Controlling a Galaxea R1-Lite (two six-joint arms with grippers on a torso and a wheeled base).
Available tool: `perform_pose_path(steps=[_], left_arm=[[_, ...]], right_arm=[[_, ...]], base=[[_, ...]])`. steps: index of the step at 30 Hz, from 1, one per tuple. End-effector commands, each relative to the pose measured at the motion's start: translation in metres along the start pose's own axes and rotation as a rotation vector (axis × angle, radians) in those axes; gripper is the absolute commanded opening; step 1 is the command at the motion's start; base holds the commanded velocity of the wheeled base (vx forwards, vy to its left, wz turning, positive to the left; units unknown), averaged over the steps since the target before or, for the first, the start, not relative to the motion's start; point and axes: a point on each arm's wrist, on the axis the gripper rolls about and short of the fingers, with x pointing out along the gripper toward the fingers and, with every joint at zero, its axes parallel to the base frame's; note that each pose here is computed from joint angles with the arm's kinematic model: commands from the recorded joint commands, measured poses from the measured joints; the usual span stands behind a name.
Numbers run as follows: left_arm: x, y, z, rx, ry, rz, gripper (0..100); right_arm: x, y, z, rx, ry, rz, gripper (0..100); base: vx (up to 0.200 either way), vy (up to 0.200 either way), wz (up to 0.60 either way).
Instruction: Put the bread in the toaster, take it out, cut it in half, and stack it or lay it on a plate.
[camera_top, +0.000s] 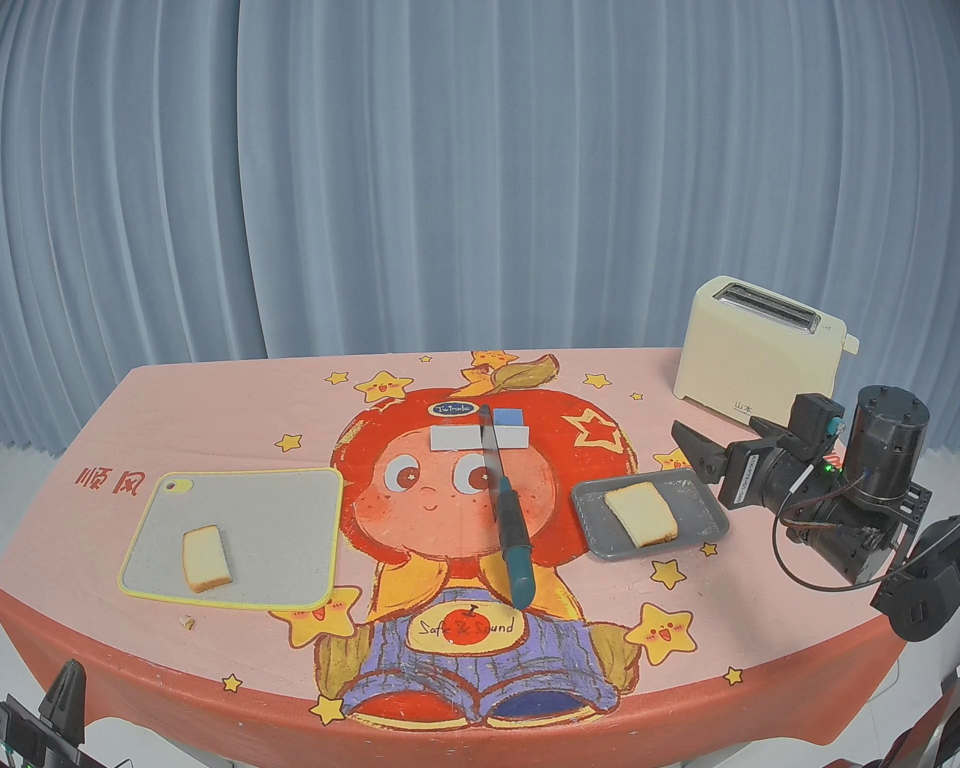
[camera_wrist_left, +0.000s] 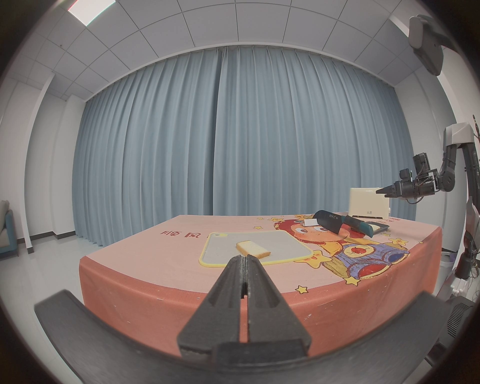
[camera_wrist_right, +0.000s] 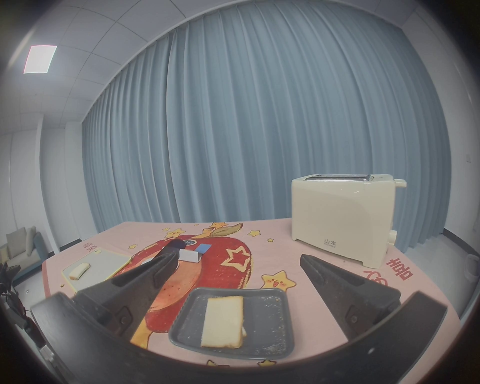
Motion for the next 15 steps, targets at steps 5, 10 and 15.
perform_pose_path(steps=[5,10,15], left_arm=[[0.001,0.000,-0.005,0.000,0.019,0.000,0],[0.001,0.000,-0.005,0.000,0.019,0.000,0],[0.001,0.000,-0.005,0.000,0.019,0.000,0]], right_arm=[[-0.003,-0.037,-0.002,-0.024,-0.033,-0.121,100],[-0.008,-0.059,0.001,-0.016,-0.099,-0.190,100],[-0.011,-0.079,0.013,-0.044,-0.172,-0.260,100]], base=[[0.000,0.000,0.00],[0.000,0.000,0.00],[0.000,0.000,0.00]])
